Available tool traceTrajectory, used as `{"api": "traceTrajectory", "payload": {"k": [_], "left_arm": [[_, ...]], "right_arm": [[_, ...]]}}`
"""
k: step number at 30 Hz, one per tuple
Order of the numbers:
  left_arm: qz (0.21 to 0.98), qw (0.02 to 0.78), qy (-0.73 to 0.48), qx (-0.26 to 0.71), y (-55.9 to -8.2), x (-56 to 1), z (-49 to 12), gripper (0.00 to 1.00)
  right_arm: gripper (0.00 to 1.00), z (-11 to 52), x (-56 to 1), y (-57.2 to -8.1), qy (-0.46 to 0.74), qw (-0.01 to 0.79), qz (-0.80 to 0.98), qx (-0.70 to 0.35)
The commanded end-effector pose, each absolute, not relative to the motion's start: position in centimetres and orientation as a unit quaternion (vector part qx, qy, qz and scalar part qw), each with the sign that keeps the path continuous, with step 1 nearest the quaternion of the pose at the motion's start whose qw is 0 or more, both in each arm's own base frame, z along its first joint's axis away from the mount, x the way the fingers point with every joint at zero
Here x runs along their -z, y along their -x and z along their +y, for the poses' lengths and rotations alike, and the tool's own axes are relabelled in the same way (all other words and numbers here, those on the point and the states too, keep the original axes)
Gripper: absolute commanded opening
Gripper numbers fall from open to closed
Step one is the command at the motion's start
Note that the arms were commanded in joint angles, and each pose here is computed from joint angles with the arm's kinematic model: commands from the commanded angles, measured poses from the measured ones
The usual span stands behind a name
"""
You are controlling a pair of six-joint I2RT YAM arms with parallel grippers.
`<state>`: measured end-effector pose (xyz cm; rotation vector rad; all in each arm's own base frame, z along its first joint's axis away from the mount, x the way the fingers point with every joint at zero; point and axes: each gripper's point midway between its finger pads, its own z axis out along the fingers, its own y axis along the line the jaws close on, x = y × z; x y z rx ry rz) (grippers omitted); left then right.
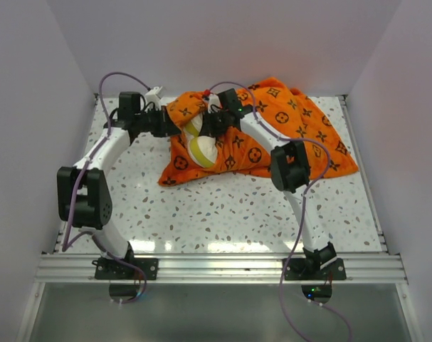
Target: Put the pillow into the pillowcase
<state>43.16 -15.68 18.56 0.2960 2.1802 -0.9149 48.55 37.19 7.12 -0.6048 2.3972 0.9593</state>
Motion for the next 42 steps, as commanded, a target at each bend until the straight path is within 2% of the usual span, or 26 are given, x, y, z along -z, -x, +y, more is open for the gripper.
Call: {"api": "traceTrajectory", "payload": {"k": [1, 5, 7, 10, 14, 17, 23, 27, 28, 31, 32, 34, 35, 36, 37, 39, 40, 42], "left_arm": [[0.764, 0.465, -0.156, 0.419, -42.4, -28.9, -16.7, 0.00], [0.817, 0.451, -0.083, 0.350, -43.4, -23.5, -12.2, 0.00], [0.822, 0.441, -0.041, 0.357, -43.6, -21.8, -10.2, 0.00], [0.800, 0.428, -0.102, 0.409, -42.7, -23.3, -12.4, 0.00], [0.742, 0.388, -0.226, 0.498, -38.3, -26.9, -20.0, 0.00], [0.695, 0.392, -0.267, 0.541, -36.2, -30.3, -22.6, 0.00], [0.648, 0.403, -0.276, 0.585, -34.2, -35.3, -24.0, 0.00], [0.659, 0.375, -0.271, 0.593, -33.1, -33.0, -24.0, 0.00], [0.671, 0.365, -0.257, 0.592, -33.4, -31.6, -23.6, 0.00], [0.729, 0.363, -0.163, 0.557, -36.5, -25.6, -19.3, 0.00], [0.770, 0.386, -0.089, 0.501, -39.3, -23.3, -15.8, 0.00], [0.793, 0.444, -0.043, 0.414, -43.0, -21.7, -9.9, 0.02], [0.831, 0.438, 0.010, 0.344, -44.2, -19.5, -7.3, 0.04], [0.837, 0.454, -0.005, 0.305, -45.6, -19.4, -5.9, 0.08], [0.847, 0.449, 0.002, 0.284, -45.8, -18.8, -5.1, 0.28], [0.859, 0.456, -0.004, 0.233, -47.1, -18.5, -3.5, 0.41], [0.868, 0.449, -0.010, 0.214, -47.1, -18.2, -3.2, 0.59], [0.861, 0.475, -0.051, 0.177, -47.8, -20.0, -3.0, 0.66]], "right_arm": [[0.00, 30.8, 4.7, -42.7, 0.212, 0.071, 0.950, -0.219], [0.00, 31.3, 3.2, -42.0, 0.218, 0.074, 0.938, -0.260], [0.00, 30.9, 3.3, -41.5, 0.222, 0.068, 0.939, -0.254], [0.00, 30.6, 3.7, -42.3, 0.218, 0.073, 0.944, -0.237], [0.00, 31.7, 4.8, -42.9, 0.212, 0.071, 0.948, -0.228], [0.00, 32.1, 4.9, -43.3, 0.208, 0.080, 0.950, -0.218], [0.00, 32.5, 5.1, -42.8, 0.197, 0.086, 0.950, -0.226], [0.00, 34.9, 2.2, -42.7, 0.210, 0.123, 0.923, -0.298], [0.00, 35.5, -0.1, -43.0, 0.212, 0.145, 0.913, -0.318], [0.00, 35.9, -2.0, -43.1, 0.222, 0.163, 0.901, -0.335], [0.00, 35.9, -2.2, -43.0, 0.233, 0.161, 0.898, -0.336], [0.00, 35.9, -2.5, -42.3, 0.242, 0.151, 0.896, -0.340], [0.00, 36.0, -2.6, -41.9, 0.250, 0.146, 0.892, -0.346], [0.00, 35.7, -2.4, -41.6, 0.250, 0.138, 0.894, -0.346], [0.00, 35.8, -2.3, -41.4, 0.254, 0.135, 0.893, -0.347], [0.00, 35.8, -1.8, -40.9, 0.259, 0.125, 0.891, -0.350], [0.00, 35.7, -1.6, -40.8, 0.256, 0.123, 0.893, -0.349], [0.00, 35.8, -1.2, -40.6, 0.254, 0.116, 0.893, -0.352]]}}
